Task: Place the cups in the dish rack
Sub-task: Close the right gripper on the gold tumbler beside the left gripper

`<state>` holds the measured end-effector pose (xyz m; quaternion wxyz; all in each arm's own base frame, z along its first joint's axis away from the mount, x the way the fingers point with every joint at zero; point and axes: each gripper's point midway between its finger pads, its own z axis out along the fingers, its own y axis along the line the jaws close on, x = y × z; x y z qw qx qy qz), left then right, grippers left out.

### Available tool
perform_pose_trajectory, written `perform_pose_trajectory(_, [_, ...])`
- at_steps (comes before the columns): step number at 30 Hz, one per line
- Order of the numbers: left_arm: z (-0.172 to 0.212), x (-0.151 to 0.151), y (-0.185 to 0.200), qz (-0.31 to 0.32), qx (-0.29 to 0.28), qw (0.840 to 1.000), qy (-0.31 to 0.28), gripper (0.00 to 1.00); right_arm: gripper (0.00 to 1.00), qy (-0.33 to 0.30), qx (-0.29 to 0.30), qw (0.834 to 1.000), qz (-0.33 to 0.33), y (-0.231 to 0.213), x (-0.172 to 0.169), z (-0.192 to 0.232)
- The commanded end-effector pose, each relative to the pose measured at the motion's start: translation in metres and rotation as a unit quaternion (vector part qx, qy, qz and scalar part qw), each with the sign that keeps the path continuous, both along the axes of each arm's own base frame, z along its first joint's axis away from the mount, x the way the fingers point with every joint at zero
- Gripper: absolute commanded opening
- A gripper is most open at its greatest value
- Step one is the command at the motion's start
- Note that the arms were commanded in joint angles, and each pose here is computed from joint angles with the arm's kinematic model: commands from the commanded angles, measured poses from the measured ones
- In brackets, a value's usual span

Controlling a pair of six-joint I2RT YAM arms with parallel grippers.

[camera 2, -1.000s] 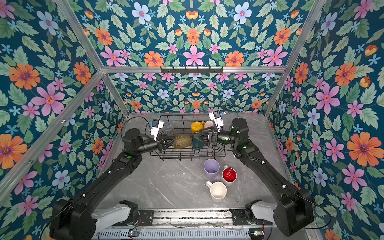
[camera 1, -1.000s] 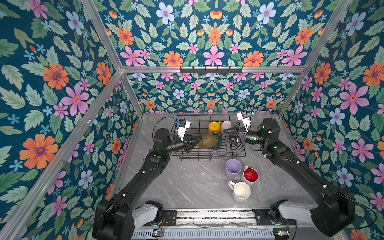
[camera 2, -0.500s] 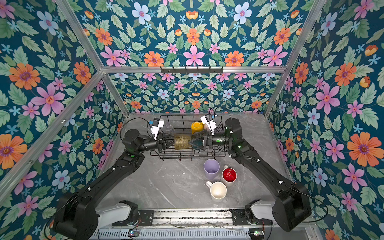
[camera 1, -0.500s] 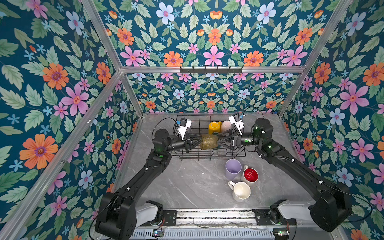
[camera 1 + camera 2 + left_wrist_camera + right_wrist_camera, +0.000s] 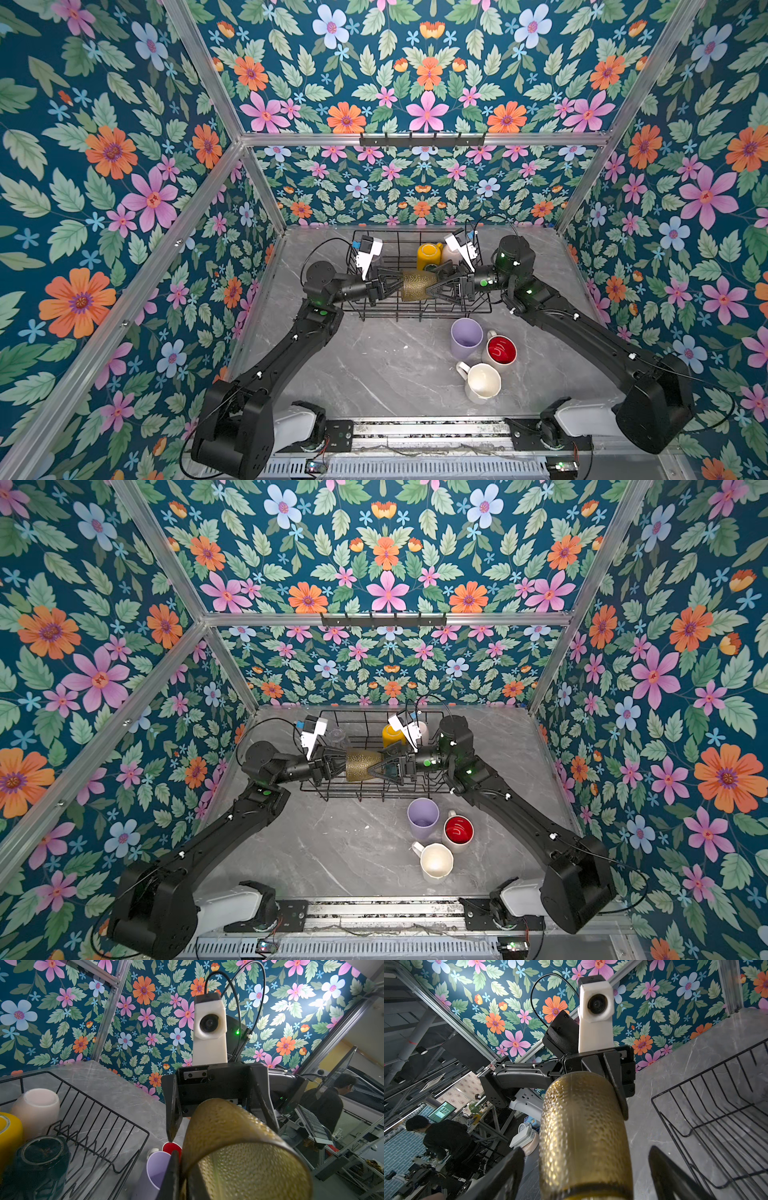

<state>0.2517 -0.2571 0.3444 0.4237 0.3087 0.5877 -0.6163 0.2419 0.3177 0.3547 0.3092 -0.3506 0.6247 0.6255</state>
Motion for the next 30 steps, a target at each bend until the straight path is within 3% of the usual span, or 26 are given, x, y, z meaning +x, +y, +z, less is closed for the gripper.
perform_pose_trajectory(1, [0.008,-0.005,0.001,-0.008,-0.009,1.0,-0.019,0.0,0.91,-0.015,0.013,1.0,0.003,0.001,0.0,0.009])
perform_pose_trajectory(21, [0.012,-0.007,0.001,-0.014,-0.019,1.0,-0.019,0.0,0.79,0.005,0.006,1.0,0.023,0.017,-0.002,0.003])
perform_pose_trajectory(26, [0.013,-0.006,0.001,-0.011,-0.02,1.0,-0.018,0.0,0.57,0.01,0.003,1.0,0.023,0.018,-0.002,0.002])
perform_pose_trajectory(30, [0.015,-0.005,0.001,-0.008,-0.023,1.0,-0.017,0.0,0.44,0.015,-0.001,1.0,0.017,0.018,0.0,0.001])
